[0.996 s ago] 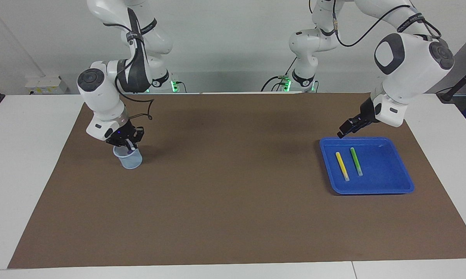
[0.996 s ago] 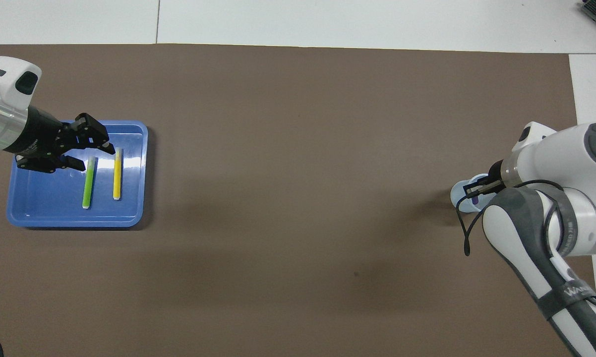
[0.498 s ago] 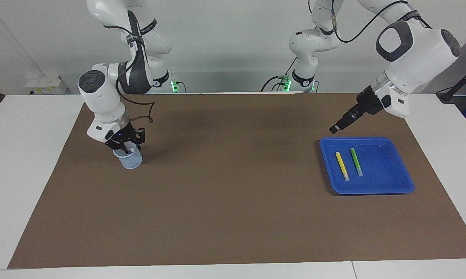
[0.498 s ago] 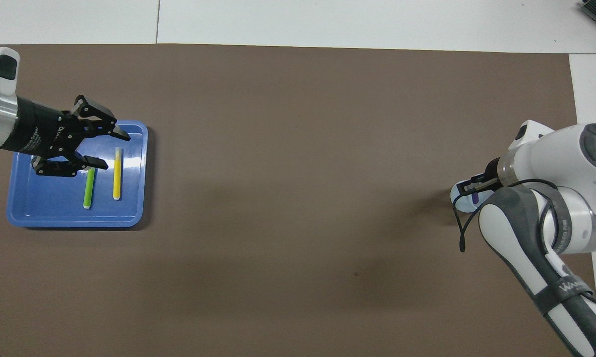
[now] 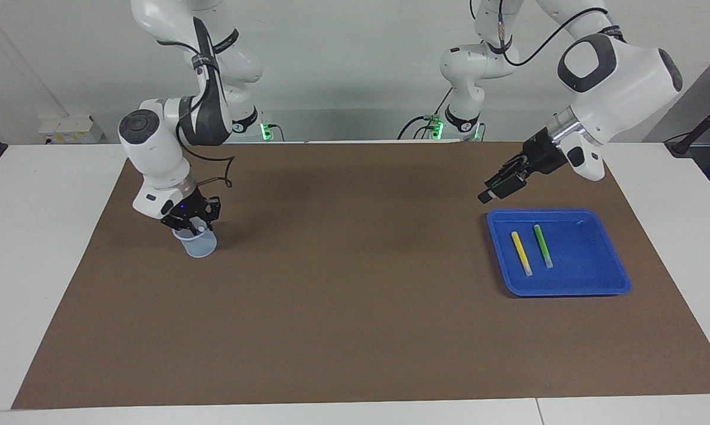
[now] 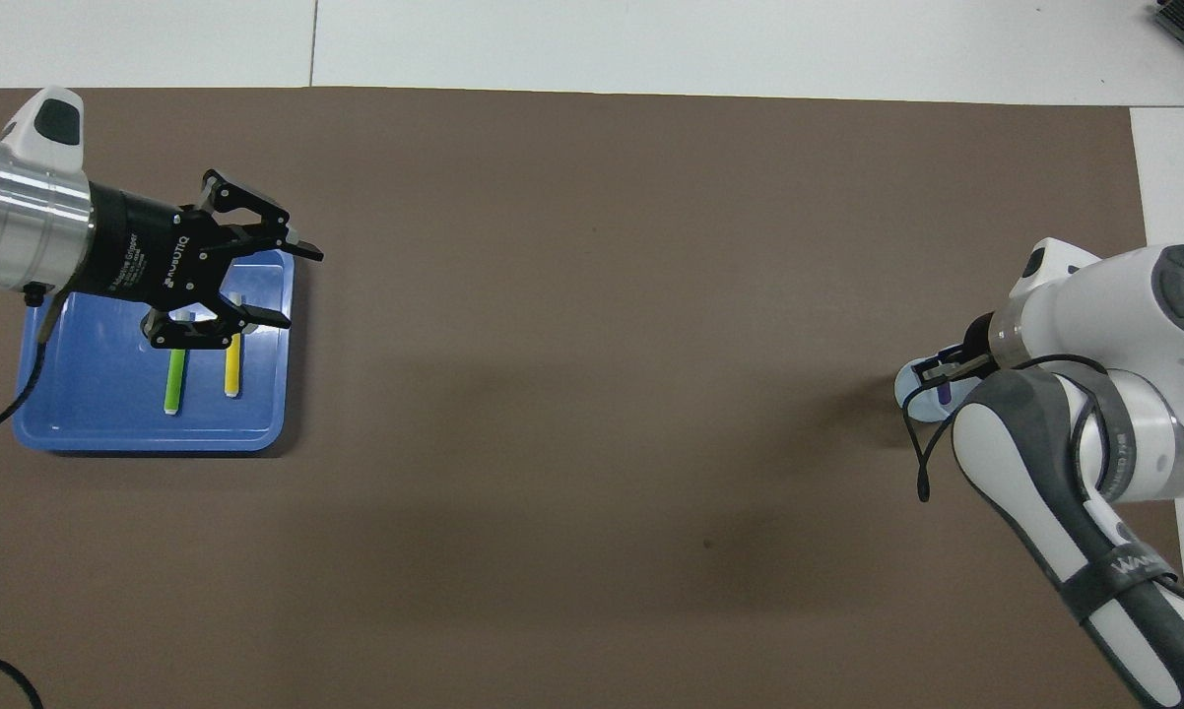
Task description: Right arm passes pens to left for tray arrangement
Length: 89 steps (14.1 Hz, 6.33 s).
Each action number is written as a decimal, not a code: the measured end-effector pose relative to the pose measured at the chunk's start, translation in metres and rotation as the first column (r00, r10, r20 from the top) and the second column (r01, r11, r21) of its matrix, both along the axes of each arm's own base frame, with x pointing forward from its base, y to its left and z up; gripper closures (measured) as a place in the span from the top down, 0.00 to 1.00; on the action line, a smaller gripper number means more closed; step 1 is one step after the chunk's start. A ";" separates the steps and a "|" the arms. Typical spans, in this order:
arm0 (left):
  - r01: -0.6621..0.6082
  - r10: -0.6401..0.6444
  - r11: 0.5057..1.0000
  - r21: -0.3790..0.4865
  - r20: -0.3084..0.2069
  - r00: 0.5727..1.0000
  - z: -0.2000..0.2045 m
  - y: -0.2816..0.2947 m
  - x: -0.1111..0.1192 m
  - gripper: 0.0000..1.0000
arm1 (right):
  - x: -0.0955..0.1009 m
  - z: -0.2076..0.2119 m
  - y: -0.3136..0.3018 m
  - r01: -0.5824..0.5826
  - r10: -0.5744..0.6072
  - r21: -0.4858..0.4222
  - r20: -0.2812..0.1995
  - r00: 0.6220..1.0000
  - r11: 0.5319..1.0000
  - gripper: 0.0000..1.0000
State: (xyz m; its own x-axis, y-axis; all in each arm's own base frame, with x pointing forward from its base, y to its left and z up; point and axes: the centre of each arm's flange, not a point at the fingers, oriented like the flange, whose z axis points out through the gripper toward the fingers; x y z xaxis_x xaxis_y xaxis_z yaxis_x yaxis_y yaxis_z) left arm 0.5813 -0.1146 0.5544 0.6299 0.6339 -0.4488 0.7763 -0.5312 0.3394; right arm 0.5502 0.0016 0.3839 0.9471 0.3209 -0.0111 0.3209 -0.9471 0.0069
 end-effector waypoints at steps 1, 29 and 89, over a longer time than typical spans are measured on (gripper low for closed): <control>-0.020 0.020 1.000 -0.012 -0.009 1.000 -0.004 -0.007 -0.001 0.72 | 0.000 0.000 -0.001 0.001 -0.001 0.000 -0.002 1.000 1.000 0.40; -0.186 0.175 0.977 -0.106 -0.110 0.978 -0.007 -0.024 -0.018 0.82 | 0.015 0.180 0.063 -0.214 0.214 -0.018 -0.004 0.977 0.977 0.19; -0.405 0.382 0.909 -0.099 -0.194 0.904 -0.018 -0.104 -0.081 0.19 | -0.038 0.178 0.357 0.615 -0.680 0.593 -0.147 0.718 0.521 1.00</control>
